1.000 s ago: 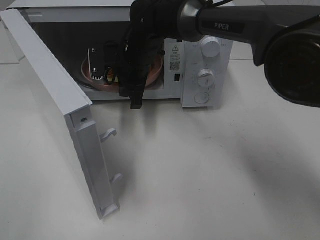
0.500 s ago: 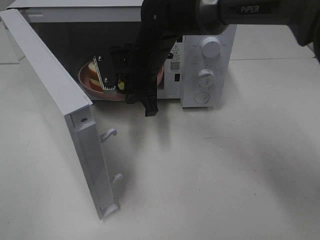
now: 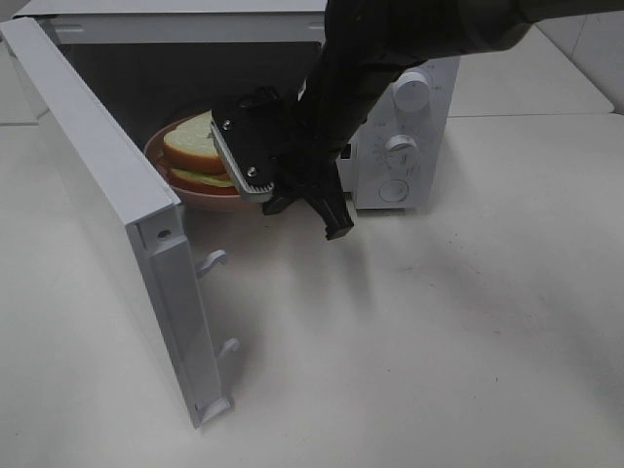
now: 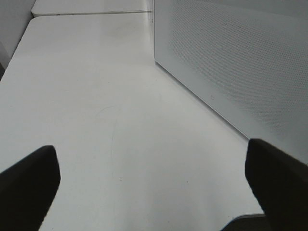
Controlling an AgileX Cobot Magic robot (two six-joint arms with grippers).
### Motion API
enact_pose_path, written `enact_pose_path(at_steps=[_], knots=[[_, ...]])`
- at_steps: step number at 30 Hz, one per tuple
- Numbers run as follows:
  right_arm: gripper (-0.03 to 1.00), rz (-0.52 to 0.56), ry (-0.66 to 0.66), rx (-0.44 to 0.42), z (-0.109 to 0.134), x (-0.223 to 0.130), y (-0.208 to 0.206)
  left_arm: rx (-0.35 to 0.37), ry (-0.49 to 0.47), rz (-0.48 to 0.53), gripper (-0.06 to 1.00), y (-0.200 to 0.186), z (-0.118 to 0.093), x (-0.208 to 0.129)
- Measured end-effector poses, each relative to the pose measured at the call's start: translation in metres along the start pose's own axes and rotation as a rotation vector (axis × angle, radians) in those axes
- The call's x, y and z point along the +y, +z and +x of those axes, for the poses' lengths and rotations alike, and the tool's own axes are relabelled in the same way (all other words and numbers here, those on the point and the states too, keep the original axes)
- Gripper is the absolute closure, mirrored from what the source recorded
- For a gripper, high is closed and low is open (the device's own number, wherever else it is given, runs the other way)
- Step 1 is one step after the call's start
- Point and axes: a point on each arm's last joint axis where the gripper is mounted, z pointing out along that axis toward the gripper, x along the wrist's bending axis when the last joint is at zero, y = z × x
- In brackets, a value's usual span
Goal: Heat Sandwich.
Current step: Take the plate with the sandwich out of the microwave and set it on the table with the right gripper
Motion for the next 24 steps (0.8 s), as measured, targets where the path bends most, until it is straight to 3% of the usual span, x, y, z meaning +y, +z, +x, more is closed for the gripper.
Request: enact_pose_path(at_steps=[8,24], knots=[[0.92,-0.033,-0.097,-0.024,0.023,-0.002,-0.022,0.0,0.0,0.0,-0.02,0.0,0.0,0.0],[0.92,-0.037,-0.096,-0.09,0.064,-0.004,-0.058,0.0,0.0,0.0,-0.02,0.0,0.0,0.0]])
